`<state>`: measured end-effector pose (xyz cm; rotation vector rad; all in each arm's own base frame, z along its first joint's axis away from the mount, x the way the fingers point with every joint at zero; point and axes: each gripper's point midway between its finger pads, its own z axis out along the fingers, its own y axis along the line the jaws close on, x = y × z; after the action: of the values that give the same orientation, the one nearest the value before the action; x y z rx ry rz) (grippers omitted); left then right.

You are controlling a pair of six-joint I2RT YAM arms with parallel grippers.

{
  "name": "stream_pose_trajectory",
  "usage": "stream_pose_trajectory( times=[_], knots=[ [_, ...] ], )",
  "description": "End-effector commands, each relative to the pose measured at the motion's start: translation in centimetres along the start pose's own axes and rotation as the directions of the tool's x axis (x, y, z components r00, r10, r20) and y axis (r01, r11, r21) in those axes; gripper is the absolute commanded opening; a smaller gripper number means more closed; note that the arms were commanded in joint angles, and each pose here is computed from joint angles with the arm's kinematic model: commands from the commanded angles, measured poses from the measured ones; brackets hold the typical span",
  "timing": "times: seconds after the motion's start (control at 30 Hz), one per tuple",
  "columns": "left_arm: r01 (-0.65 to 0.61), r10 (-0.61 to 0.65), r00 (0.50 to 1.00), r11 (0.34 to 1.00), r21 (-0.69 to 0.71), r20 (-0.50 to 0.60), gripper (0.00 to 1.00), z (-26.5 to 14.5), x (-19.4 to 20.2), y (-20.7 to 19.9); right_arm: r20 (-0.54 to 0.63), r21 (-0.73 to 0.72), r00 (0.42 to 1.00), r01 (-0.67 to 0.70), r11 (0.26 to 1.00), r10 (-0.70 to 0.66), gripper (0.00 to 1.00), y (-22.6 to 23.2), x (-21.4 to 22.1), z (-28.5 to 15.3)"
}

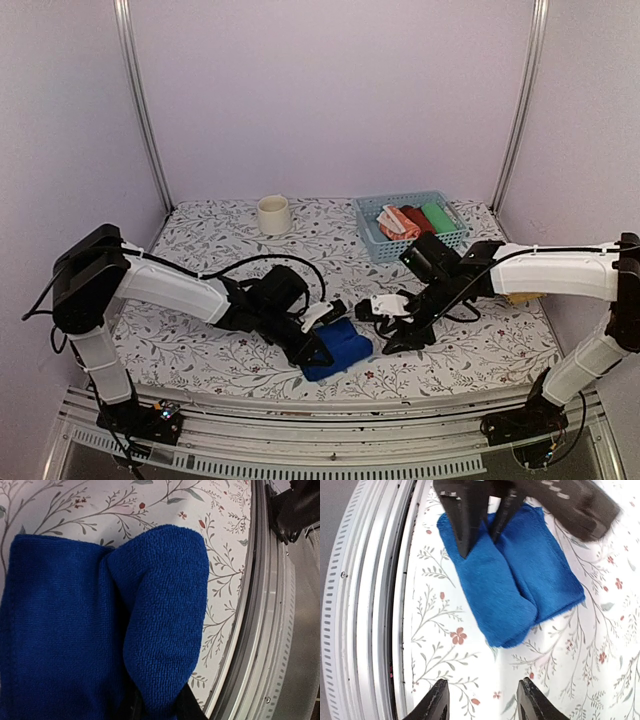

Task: Roll the towels
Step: Roll the towel at the center of the board.

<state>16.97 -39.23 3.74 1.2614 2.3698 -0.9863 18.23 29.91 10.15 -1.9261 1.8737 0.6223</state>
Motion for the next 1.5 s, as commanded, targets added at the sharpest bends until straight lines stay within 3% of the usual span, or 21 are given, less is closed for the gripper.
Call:
stream_pose_trajectory(
  times=[0.0, 0.23, 0.53, 0.63, 0.7, 0.77, 0.87, 1.17, 1.3, 1.47],
  knots=[
    [0.165, -0.158, 0.986, 0.969, 0.181, -0.055, 0.02, 0.3, 1.6, -1.6, -0.003, 0.212, 0.970, 0.239, 0.947, -0.244, 0.50, -0.5, -2.8, 1.8],
    [0.258, -0.246, 0.966, 0.943, 0.210, -0.084, 0.02, 0.7, 2.8, -0.6, -0.056, 0.278, 0.910, 0.410, 0.869, -0.412, 0.51, 0.0, -4.9, 5.6],
    [0.288, -0.274, 0.957, 0.935, 0.209, -0.092, 0.01, 0.9, 3.6, 0.6, -0.092, 0.108, 0.856, 0.516, 0.850, -0.508, 0.50, 3.1, -3.3, 10.9],
    [0.264, -0.252, 0.964, 0.948, 0.175, -0.091, 0.08, 0.8, 3.3, 1.0, -0.115, 0.061, 0.860, 0.505, 0.861, -0.497, 0.39, 3.4, -2.5, 12.0],
    [0.228, -0.219, 0.973, 0.963, 0.144, -0.078, 0.19, 0.3, 2.6, 1.3, -0.141, 0.027, 0.858, 0.503, 0.864, -0.495, 0.26, 3.6, -1.6, 12.7],
    [0.185, -0.182, 0.983, 0.976, 0.111, -0.040, 0.31, -0.7, 1.6, 1.4, -0.162, -0.021, 0.856, 0.495, 0.869, -0.491, 0.20, 4.0, -0.6, 13.0],
    [0.151, -0.152, 0.988, 0.987, 0.052, 0.012, 0.42, -2.5, 0.5, 2.0, -0.153, -0.116, 0.868, 0.458, 0.881, -0.471, 0.13, 5.8, -0.3, 12.3],
    [0.136, -0.103, 0.976, 0.975, -0.173, 0.192, 0.48, -8.3, -2.0, 3.9, -0.170, -0.399, 0.929, 0.240, 0.885, -0.329, 0.11, 10.1, -0.9, 9.8],
    [0.103, -0.030, 0.966, 0.957, -0.272, 0.258, 0.47, -9.9, -2.4, 3.9, -0.206, -0.466, 0.959, 0.079, 0.881, -0.195, 0.11, 9.1, -1.4, 10.4],
    [0.079, 0.032, 0.959, 0.924, -0.374, 0.280, 0.44, -11.1, -1.8, 3.9, -0.281, -0.430, 0.959, -0.089, 0.898, -0.040, 0.11, 4.7, -1.7, 11.6]
  ],
)
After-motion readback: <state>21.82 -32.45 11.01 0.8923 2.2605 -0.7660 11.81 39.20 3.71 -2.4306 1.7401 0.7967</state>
